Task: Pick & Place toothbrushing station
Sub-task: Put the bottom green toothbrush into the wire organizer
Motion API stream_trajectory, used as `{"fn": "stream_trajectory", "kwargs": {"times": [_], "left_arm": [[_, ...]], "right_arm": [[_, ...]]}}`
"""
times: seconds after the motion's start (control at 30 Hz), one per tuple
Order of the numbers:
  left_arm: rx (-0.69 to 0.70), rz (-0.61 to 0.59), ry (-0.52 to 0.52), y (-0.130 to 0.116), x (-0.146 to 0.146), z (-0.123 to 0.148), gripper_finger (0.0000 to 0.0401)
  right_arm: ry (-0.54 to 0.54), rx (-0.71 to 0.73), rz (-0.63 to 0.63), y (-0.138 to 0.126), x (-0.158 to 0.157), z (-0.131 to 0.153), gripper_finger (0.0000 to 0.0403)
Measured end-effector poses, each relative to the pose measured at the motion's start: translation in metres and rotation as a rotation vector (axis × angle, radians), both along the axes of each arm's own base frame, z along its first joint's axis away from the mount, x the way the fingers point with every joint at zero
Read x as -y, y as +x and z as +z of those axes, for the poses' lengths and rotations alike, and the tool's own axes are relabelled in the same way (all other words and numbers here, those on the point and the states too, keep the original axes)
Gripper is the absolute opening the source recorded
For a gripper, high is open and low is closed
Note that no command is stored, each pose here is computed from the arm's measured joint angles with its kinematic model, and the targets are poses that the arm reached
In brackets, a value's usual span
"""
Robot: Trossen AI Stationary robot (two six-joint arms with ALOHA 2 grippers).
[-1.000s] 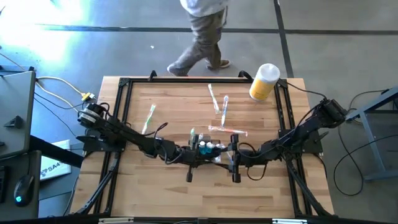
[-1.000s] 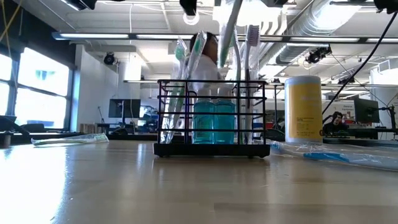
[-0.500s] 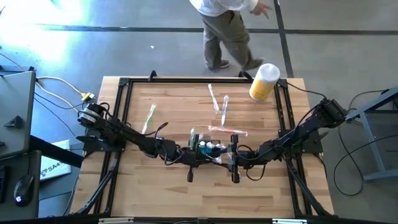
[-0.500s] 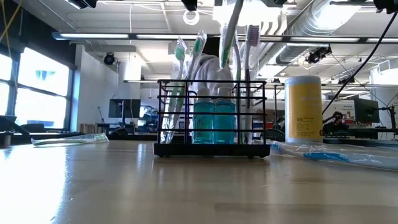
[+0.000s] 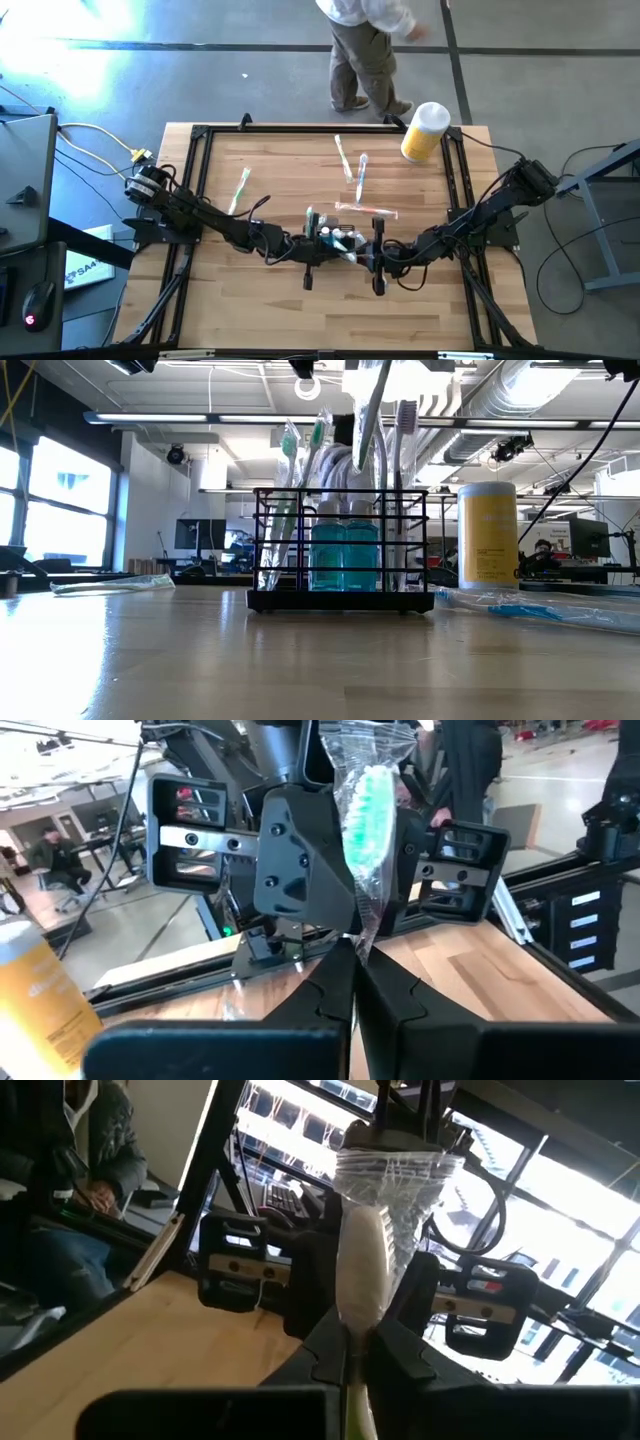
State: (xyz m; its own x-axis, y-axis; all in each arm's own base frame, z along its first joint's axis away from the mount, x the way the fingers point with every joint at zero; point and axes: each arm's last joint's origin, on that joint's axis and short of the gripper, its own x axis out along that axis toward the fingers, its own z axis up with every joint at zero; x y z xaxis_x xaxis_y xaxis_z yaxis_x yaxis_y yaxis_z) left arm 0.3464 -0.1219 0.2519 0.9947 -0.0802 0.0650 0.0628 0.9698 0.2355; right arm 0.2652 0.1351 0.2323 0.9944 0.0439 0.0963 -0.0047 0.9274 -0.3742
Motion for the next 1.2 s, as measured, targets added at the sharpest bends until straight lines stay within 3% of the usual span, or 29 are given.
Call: {"fn": "stream_trajectory", "kwargs": {"times": [0.2, 0.33, 0.5, 0.73, 0.93, 1.2], "left_arm": [[-0.013, -0.061, -0.049, -0.003, 0.008, -0.001, 0.0056], [-0.011, 0.023, -0.045, -0.003, 0.006, 0.0, 0.0108], [-0.027, 0.039, -0.039, -0.004, 0.006, 0.0, 0.0144], [-0.023, 0.007, -0.017, -0.009, 0.019, 0.0, 0.015], [-0.098, -0.023, 0.015, -0.017, 0.035, -0.007, 0.0151], [-0.107, 0.201, 0.093, -0.028, 0.048, -0.009, 0.0151]], "right_arm": [[-0.01, 0.003, 0.005, 0.0, 0.0, 0.0, 0.0011], [0.02, -0.002, 0.004, -0.002, -0.003, 0.0, 0.001], [0.038, 0.007, 0.054, -0.016, -0.021, 0.005, 0.001], [0.069, 0.002, 0.107, -0.048, -0.041, 0.024, 0.001], [0.149, -0.04, -0.025, -0.05, -0.037, 0.022, 0.0009], [0.262, -0.059, -0.113, -0.033, -0.013, 0.018, 0.0009]]}}
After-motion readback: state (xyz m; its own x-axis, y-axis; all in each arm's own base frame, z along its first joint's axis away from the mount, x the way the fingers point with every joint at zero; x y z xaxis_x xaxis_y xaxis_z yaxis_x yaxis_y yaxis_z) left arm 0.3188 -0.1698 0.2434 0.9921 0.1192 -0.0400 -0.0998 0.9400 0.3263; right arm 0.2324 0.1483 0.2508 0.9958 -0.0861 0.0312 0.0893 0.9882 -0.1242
